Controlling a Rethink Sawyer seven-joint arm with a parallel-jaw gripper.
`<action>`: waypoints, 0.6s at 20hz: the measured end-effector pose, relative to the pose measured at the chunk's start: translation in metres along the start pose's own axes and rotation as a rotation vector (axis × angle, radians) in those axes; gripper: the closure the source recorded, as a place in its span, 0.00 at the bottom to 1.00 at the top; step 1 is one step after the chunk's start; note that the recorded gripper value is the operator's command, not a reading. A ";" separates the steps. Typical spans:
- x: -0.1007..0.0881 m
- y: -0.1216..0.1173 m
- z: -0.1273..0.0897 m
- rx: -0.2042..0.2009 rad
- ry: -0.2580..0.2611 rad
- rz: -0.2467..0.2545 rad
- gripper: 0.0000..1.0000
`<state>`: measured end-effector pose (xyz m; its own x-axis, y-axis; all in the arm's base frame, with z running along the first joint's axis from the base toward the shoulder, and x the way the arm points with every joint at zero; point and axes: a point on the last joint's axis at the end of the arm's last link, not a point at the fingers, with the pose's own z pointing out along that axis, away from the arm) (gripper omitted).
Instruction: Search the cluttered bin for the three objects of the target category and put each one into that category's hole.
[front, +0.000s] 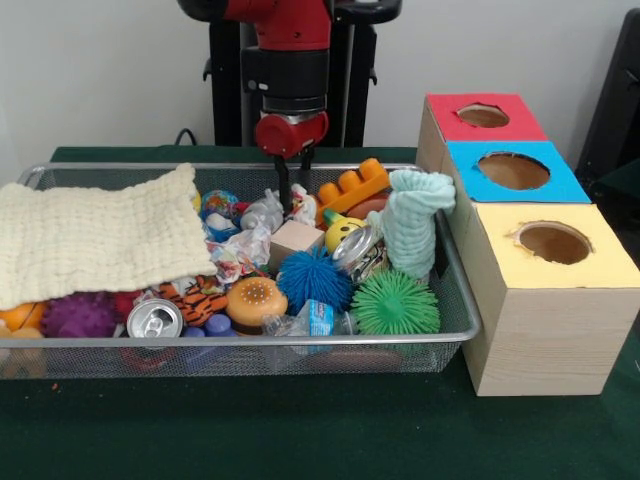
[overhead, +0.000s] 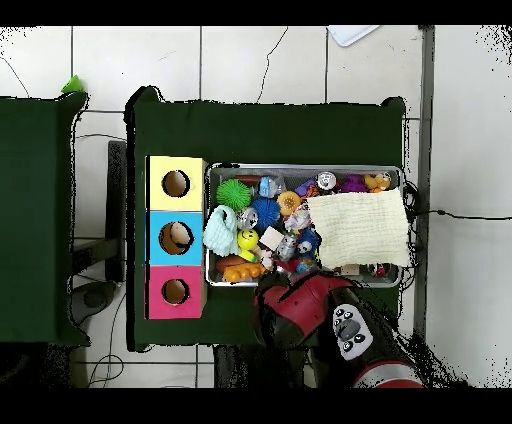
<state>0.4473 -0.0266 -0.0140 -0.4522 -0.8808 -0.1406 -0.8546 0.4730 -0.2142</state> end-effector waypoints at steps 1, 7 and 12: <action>0.001 0.000 0.000 0.001 0.002 0.004 0.00; 0.006 0.001 0.004 -0.006 0.014 0.017 1.00; 0.012 0.005 0.012 -0.031 0.006 0.061 1.00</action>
<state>0.4402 -0.0346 -0.0288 -0.5056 -0.8502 -0.1465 -0.8326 0.5253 -0.1755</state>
